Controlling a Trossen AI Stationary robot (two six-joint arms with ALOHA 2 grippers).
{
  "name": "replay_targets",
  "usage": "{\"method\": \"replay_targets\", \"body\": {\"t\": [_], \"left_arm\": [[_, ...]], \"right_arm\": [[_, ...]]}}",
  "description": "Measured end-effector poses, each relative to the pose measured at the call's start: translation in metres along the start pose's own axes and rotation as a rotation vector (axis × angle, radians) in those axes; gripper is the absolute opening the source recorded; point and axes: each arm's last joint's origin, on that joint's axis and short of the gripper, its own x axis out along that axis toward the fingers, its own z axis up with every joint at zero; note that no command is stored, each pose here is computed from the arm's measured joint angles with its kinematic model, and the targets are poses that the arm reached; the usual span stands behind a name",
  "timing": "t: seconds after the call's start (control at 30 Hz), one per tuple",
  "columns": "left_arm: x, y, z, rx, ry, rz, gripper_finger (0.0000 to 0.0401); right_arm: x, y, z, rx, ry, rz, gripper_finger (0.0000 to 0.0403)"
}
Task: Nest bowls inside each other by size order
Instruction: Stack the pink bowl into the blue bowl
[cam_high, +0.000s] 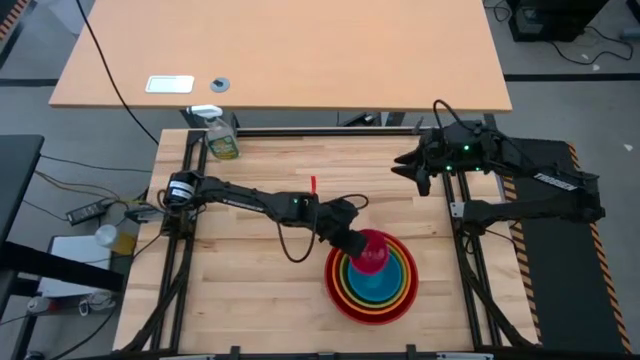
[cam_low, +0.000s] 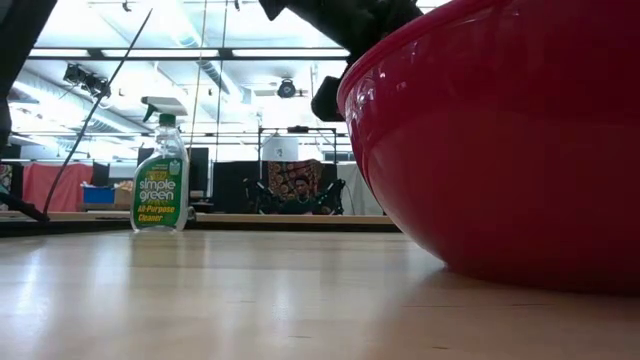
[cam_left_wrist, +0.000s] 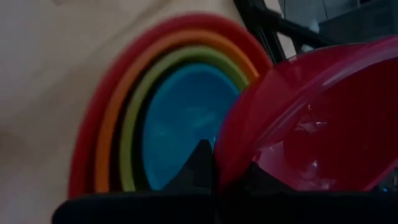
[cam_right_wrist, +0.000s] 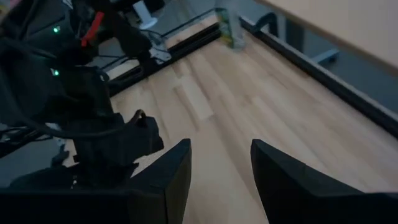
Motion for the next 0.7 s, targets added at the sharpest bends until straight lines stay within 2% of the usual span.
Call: {"method": "replay_targets", "body": {"t": [0.2,0.5,0.7], "left_arm": [[-0.002,-0.017,-0.002,0.039,-0.002,-0.022,0.0009],[0.012,-0.039,0.007,0.097,0.056,0.096,0.0009],[0.035,-0.031,0.003,0.083,0.108,0.221,0.0009]], "right_arm": [[0.005,-0.001,-0.002,0.005,-0.015,0.023,0.0174],[-0.007,-0.002,0.000,-0.004,-0.084,-0.004,0.0174],[-0.020,-0.007,-0.002,-0.017,-0.113,-0.047,0.0174]]}}
